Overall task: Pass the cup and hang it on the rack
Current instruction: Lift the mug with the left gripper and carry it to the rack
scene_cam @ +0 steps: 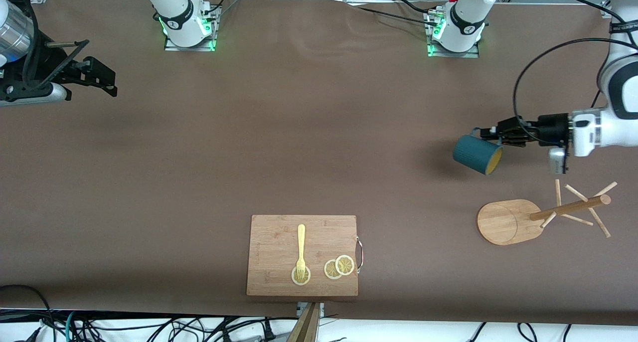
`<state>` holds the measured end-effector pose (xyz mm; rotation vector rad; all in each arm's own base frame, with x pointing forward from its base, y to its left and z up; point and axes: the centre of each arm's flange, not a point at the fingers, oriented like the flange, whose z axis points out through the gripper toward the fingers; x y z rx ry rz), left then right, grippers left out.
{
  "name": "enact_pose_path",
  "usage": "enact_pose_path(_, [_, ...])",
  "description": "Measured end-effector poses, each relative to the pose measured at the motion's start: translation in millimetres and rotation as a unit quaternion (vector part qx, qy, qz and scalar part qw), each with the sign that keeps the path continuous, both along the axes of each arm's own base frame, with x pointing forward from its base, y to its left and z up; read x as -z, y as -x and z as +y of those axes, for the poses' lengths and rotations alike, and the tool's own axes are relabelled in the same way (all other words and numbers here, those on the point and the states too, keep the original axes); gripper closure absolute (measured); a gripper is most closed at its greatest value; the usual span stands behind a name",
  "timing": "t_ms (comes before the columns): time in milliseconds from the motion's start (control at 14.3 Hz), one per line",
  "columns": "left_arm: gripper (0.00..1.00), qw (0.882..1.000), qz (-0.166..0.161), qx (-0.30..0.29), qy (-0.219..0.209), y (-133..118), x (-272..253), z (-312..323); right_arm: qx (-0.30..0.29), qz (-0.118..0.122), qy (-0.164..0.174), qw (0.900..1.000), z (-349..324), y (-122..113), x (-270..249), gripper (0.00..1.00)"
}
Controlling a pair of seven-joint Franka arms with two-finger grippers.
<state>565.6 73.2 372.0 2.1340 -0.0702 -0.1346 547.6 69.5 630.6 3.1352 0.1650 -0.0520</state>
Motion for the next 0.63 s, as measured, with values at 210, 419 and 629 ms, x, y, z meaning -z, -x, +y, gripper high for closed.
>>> enact_pose_path(210, [0.79,0.996,0.046,-0.06,0.04,-5,1,41,0.0,0.0,0.0,1.0,0,0,0,0.0])
enact_pose_path(419, [0.79,0.992,0.058,-0.091,0.064,-6,2,84,0.0,0.0,0.0,1.0,0,0,0,0.0])
enact_pose_path(629, [0.79,0.99,0.056,-0.108,0.066,-7,-1,111,-0.001,0.0,0.0,1.0,0,0,0,0.0])
